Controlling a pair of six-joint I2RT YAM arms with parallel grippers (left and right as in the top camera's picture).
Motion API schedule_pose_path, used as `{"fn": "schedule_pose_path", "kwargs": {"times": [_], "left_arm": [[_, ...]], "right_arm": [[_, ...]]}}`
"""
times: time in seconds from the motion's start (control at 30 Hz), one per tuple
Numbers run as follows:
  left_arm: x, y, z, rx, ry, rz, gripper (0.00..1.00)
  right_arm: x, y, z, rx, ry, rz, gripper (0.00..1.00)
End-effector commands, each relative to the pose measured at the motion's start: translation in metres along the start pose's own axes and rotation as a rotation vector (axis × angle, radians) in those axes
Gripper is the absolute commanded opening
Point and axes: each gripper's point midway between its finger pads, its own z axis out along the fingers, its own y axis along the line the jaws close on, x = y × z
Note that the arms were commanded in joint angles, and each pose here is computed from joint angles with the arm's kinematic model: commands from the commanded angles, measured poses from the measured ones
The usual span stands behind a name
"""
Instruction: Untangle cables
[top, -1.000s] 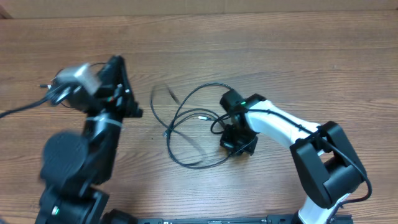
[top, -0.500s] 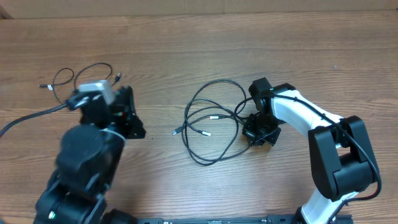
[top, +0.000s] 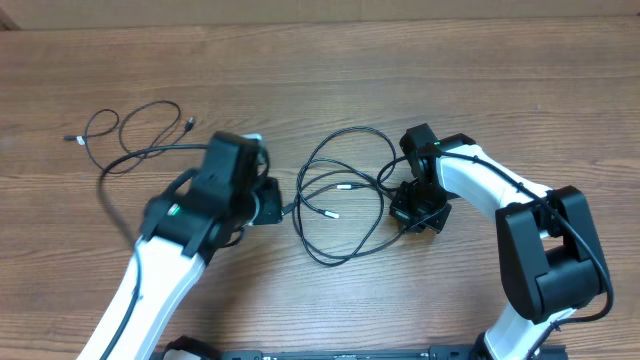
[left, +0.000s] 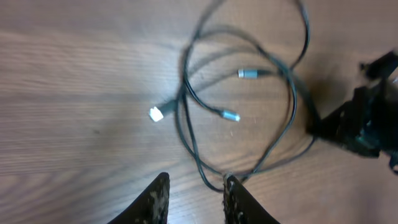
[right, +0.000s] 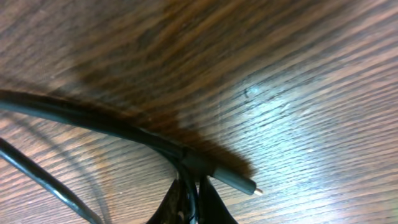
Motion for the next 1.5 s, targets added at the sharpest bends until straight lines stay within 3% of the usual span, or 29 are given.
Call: {"fn": "schedule_pose_path", "kwargs": {"times": [0.0,0.37,0.7,0.77,0.8,1.03,1.27,1.47], "left_arm": [[0.020,-0.014,0.033,0.080,0.184,-0.034,0.21],[0.058,0.009,0.108,-0.040,0.461,-0.111,0.18],[0.062,0.013,0.125,-0.054,0.489,-0.117,0.17],[0.060,0.013,0.126,-0.050,0.483,-0.116,0.21],[0.060,0.012,0.127,-0.048,0.479,-0.115,0.29],[0.051,0.010,0.131,-0.038,0.442,-0.105,0.30],[0.043,0.020,0.134,-0.095,0.396,-0.088,0.42],[0.042,0.020,0.134,-0.093,0.389,-0.087,0.58]], "right_arm": [[-0.004,-0.004,0.003,0.026,-0.022,-0.009,0.06],[-0.010,0.000,0.003,0.013,-0.049,-0.014,0.10],[-0.012,-0.001,0.003,0.020,-0.061,-0.014,0.17],[-0.013,-0.001,0.003,0.021,-0.062,-0.015,0.17],[-0.012,-0.002,0.003,0.021,-0.062,-0.014,0.18],[-0.013,-0.002,0.003,0.022,-0.062,-0.014,0.18],[-0.015,-0.004,0.003,0.036,-0.076,-0.014,0.19],[-0.020,-0.001,0.002,0.026,-0.100,-0.018,0.30]]}}
